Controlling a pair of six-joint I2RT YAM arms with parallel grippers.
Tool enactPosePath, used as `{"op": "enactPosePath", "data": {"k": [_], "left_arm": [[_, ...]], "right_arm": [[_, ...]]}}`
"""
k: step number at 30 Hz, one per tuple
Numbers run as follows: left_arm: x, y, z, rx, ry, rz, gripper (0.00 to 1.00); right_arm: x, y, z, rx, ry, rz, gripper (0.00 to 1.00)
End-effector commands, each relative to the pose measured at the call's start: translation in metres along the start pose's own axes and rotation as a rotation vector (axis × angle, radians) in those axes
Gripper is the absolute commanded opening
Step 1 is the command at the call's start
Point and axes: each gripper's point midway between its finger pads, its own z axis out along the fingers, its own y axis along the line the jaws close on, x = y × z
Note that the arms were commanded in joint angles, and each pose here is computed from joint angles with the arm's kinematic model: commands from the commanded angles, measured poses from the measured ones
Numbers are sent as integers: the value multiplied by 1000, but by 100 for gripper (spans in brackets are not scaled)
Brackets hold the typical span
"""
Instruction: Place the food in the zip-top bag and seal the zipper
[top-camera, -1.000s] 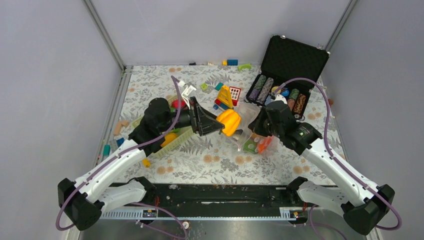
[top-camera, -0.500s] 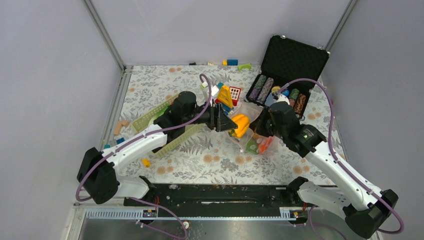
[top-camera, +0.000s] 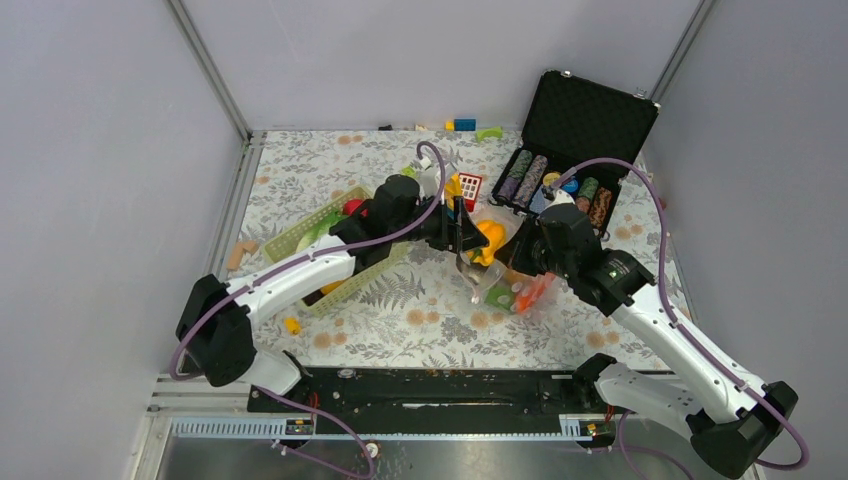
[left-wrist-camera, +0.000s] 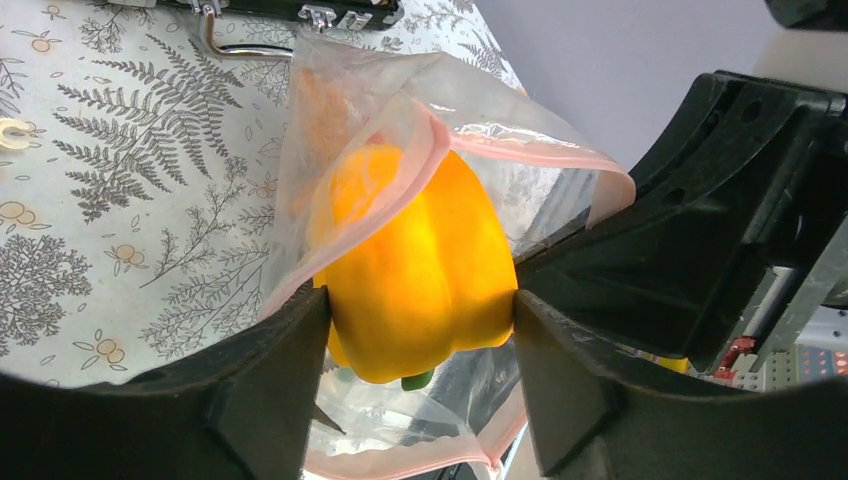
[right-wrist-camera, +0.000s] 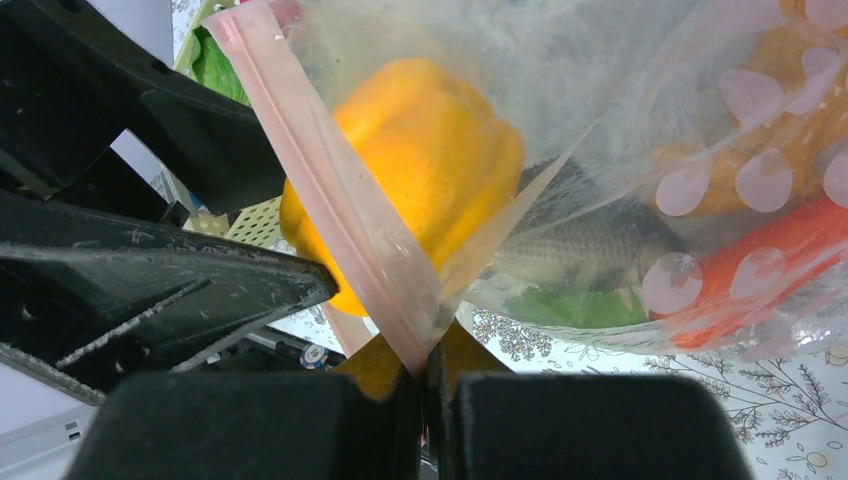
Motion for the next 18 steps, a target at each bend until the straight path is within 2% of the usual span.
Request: {"op": "enactPosePath", "data": {"k": [1,3,4,13,18], "left_arm": [[-17,-26,3,71,-20,33,75],[-14,-31,2,100,-2,42,97],[-13,-33,1,109,2,47,98],[-12,-61,-27,223,3,131,99],[-23,-40,-44,56,-58,169,99]], "right_arm": [[-14,17,-12,-64,-40,-5,0],[-16,15,-12,-53,-52,-4,0],[-16,14,-11,-50,-53,-4,0],[-17,11,-10,-33,-61,-13,0],[-19,11,-10,-30,-69,-22,0]]}}
